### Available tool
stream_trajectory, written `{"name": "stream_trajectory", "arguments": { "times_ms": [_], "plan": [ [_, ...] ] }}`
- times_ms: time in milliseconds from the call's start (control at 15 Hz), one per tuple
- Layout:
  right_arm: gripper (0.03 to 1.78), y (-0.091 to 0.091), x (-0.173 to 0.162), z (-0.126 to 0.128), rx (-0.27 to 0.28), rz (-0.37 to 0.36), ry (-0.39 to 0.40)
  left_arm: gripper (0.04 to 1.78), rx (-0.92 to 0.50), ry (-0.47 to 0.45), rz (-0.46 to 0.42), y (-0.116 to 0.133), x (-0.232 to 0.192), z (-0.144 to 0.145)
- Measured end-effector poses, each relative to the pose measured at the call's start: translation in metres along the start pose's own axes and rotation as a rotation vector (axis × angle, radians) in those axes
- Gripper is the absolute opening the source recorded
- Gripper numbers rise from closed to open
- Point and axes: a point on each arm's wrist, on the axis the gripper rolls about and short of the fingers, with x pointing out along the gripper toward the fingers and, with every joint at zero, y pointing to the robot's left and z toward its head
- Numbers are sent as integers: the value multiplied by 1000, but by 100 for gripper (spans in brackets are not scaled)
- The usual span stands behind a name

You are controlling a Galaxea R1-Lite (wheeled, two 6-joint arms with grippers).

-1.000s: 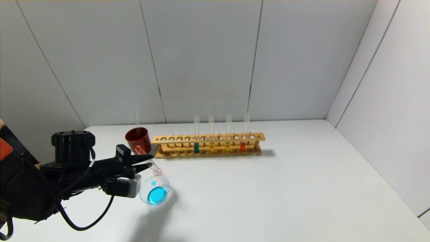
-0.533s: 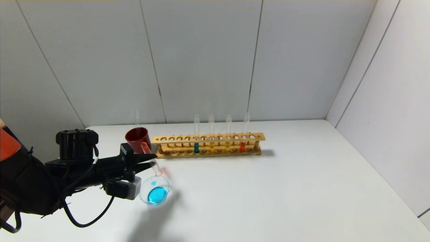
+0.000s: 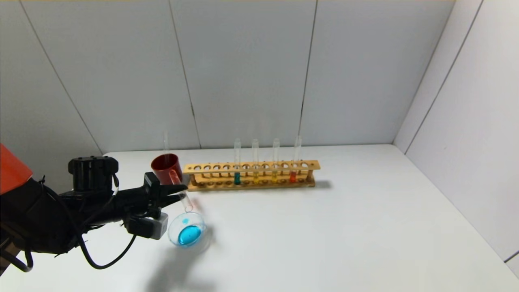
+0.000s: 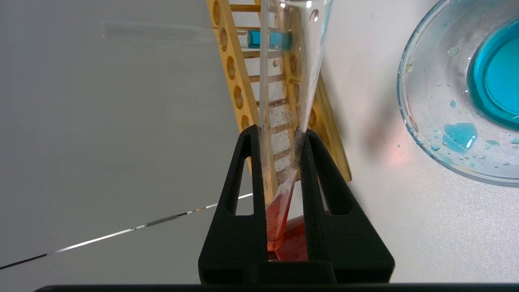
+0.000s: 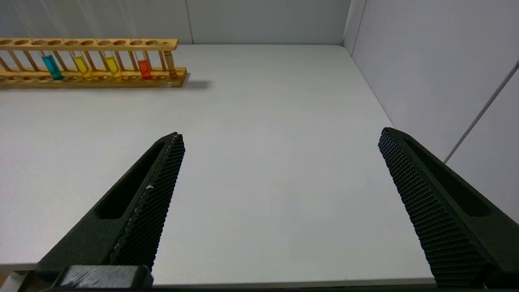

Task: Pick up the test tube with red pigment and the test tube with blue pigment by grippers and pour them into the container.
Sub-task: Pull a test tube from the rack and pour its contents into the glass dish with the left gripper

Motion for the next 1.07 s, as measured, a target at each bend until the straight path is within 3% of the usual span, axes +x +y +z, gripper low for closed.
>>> {"name": "stream_trajectory", "arguments": {
  "times_ms": [667, 1067],
  "plan": [
    [175, 0, 0, 0, 0, 0, 0, 30, 97, 26, 5, -3, -7, -11],
    [175, 0, 0, 0, 0, -1, 0, 30, 86, 33, -7, -8, -8, -15]
  ]
}}
